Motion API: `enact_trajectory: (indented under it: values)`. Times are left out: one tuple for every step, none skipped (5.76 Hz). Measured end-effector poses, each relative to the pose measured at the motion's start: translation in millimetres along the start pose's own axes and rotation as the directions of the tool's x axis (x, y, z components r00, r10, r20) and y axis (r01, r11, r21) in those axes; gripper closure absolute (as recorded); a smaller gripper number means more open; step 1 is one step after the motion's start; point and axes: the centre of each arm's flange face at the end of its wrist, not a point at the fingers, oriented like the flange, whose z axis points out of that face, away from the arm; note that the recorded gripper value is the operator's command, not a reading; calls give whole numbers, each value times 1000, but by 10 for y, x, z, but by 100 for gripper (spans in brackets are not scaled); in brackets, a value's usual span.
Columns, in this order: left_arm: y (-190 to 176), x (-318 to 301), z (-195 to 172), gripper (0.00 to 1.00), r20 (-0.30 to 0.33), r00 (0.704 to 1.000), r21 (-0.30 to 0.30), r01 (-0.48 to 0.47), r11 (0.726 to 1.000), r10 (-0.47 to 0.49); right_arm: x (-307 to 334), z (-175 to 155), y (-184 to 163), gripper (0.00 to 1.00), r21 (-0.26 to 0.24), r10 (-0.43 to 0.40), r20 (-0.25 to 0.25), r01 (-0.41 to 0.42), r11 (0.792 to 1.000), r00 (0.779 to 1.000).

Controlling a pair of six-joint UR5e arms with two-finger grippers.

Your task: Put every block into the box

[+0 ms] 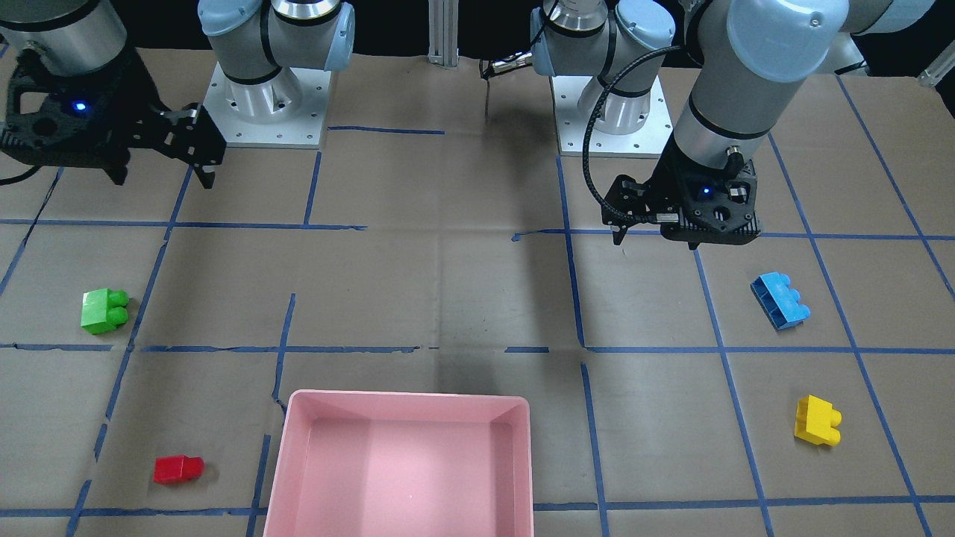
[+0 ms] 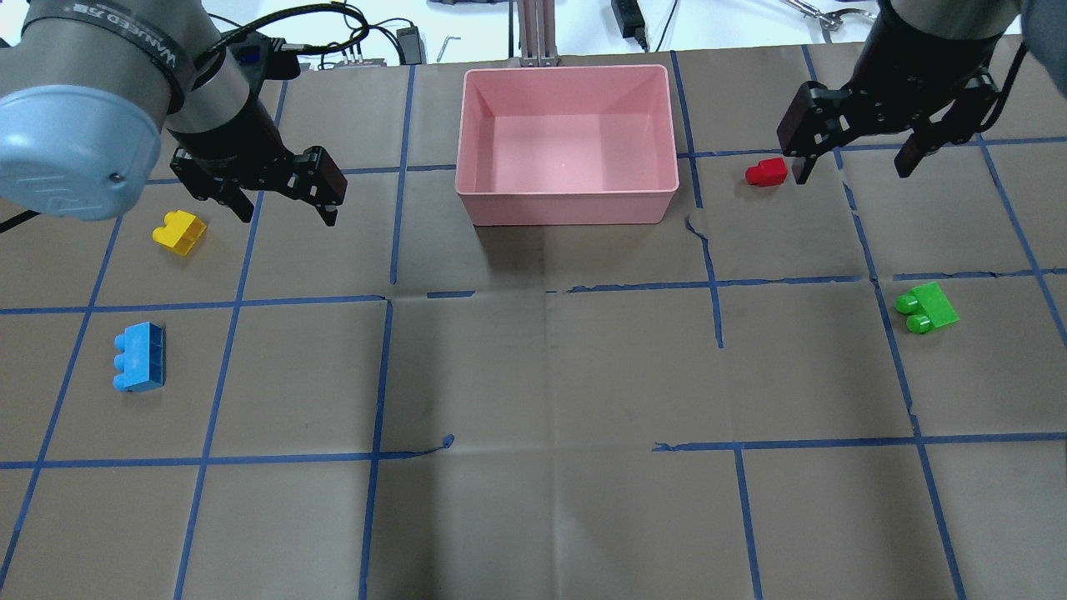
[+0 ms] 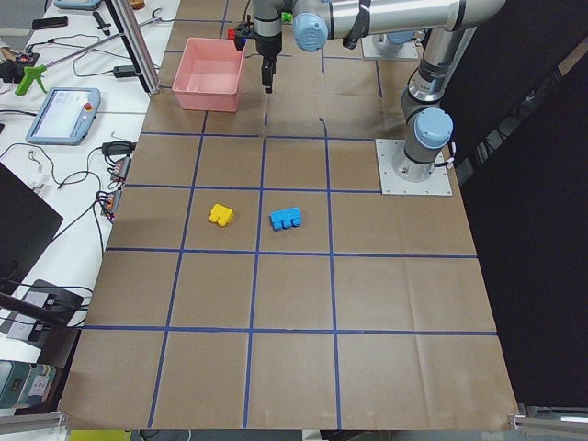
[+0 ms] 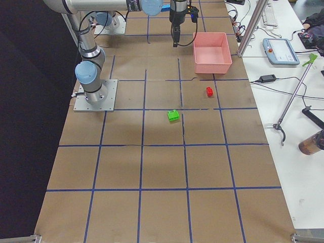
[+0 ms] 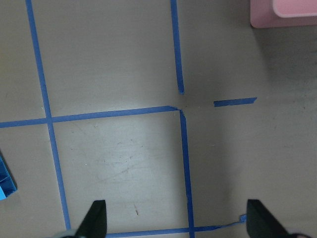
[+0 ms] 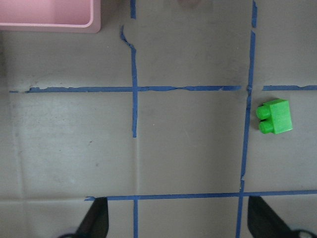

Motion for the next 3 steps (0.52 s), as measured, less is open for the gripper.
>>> enact_trajectory:
  values:
    - [4, -61, 22, 0, 3, 1000, 4, 23, 1000, -23, 484, 59, -47, 0, -16, 13, 1, -13, 1000, 1000]
    - [-7, -254, 62, 0, 4, 995, -1, 98, 995, -98, 952, 204, -50, 0, -40, -38, 11, 38, 998, 999]
    - [-39, -650, 139, 1, 7, 973, -18, 230, 973, -229, 1379, 424, -2, 0, -57, -124, 28, 126, 990, 992]
